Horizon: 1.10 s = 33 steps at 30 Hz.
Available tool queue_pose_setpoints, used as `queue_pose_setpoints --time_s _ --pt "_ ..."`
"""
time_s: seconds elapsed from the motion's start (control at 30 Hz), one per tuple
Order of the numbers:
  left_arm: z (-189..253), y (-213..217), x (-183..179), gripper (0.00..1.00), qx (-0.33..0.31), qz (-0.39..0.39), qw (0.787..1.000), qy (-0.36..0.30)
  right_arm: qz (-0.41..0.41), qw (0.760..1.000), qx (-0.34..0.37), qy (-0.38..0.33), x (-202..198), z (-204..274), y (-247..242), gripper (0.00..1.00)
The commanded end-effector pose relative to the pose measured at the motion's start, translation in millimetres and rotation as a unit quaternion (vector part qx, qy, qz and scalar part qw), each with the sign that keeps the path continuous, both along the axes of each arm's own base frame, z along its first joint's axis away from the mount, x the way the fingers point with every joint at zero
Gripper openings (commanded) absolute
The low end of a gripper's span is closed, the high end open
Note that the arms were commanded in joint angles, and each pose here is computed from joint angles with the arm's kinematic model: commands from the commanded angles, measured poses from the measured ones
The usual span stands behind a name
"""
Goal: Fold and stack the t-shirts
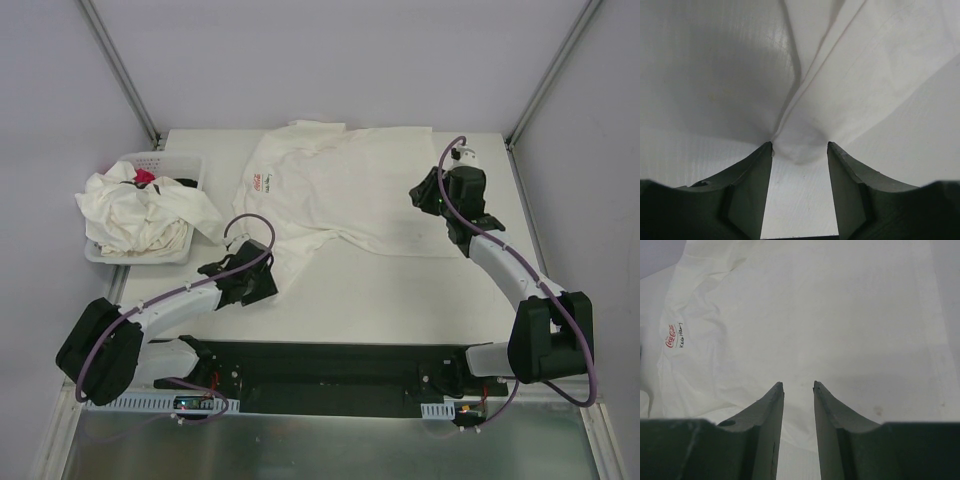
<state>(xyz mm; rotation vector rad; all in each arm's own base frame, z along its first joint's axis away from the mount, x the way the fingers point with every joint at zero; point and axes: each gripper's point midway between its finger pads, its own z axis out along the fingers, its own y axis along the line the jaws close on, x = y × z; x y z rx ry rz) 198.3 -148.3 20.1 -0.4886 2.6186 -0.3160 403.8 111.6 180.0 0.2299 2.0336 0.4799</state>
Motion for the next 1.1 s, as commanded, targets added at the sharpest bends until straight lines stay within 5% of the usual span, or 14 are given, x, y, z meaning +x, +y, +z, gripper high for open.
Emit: queue_pose_setpoints --time_s 0.0,0.37,0.77,1.07 --pt "-2.6 -3.8 -1.4 0.46 0.006 -0.003 1.000 0.011 -0.006 1.000 0.012 -0.022 1.3 15.5 -3.0 0.33" --pt "-4.8 -5.5 -2.2 0.00 0.009 -0.006 1.000 0.016 -0.016 1.000 0.013 -0.019 1.1 12.1 -11.5 0.32" --pt "9.3 -7.8 4.8 0.00 0.000 -0.012 1.000 -0.011 -0.031 0.999 0.013 -0.003 3.4 -0.5 -21.3 0.32" --pt "18.2 -4.2 9.7 0.00 0.006 -0.015 0.999 -0.034 -0.039 0.999 0.015 0.018 7.7 -14.2 -26.0 0.47"
